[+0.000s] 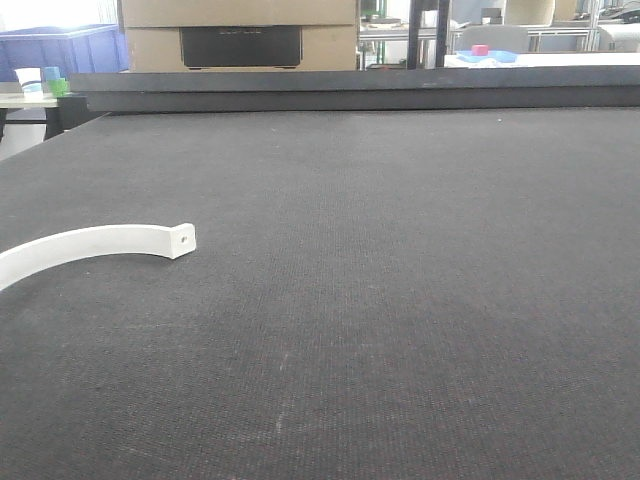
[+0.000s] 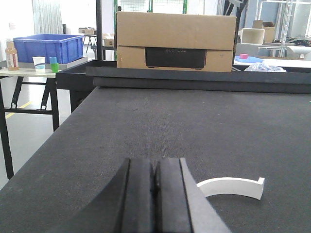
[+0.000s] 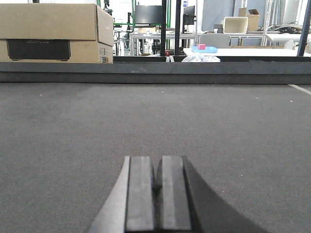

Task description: Grab PVC pipe and place in blue bin

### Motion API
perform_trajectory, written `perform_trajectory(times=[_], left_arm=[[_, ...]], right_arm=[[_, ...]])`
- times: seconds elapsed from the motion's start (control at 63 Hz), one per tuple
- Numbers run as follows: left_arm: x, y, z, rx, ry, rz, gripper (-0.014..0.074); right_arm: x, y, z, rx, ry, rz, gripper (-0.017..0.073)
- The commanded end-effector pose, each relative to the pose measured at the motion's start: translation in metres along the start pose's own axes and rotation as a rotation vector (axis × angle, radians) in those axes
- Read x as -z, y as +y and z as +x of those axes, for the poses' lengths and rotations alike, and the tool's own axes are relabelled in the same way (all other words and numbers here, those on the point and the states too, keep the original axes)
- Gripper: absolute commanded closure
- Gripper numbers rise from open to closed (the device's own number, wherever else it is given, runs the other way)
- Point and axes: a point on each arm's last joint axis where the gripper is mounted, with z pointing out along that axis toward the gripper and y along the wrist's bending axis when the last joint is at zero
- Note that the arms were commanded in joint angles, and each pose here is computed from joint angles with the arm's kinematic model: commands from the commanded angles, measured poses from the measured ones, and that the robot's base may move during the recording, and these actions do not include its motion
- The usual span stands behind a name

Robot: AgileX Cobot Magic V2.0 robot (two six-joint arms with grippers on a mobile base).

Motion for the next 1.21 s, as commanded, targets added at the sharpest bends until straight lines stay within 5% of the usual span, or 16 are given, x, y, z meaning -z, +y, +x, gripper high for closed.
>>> perform_trajectory(times=[0.0, 0.666, 0.746, 0.857, 1.19], left_arm=[[0.0, 0.0, -0.002, -0.004, -0.022, -0.001, 0.0704], [0.0, 0.0, -0.002, -0.004, -0.022, -0.001, 0.0704], [0.0, 0.0, -0.002, -0.073, -0.022, -0.001, 0.0704], [0.0, 0.0, -0.002, -0.273, -0.022, -0.004, 0.0704], [0.001, -0.002, -0.008, -0.28, -0.087, 0.007, 0.0704]], right_arm=[[0.0, 0.0, -0.002, 0.002, -0.023, -0.002, 0.0712], [0.0, 0.0, -0.002, 0.002, -0.023, -0.002, 0.0712], [0.0, 0.0, -0.002, 0.002, -0.023, -0.002, 0.0712], [0.0, 0.0, -0.002, 0.002, -0.025, -0.001, 0.0712], [0.001, 0.0, -0.012, 0.002, -0.137, -0.002, 0.0712]])
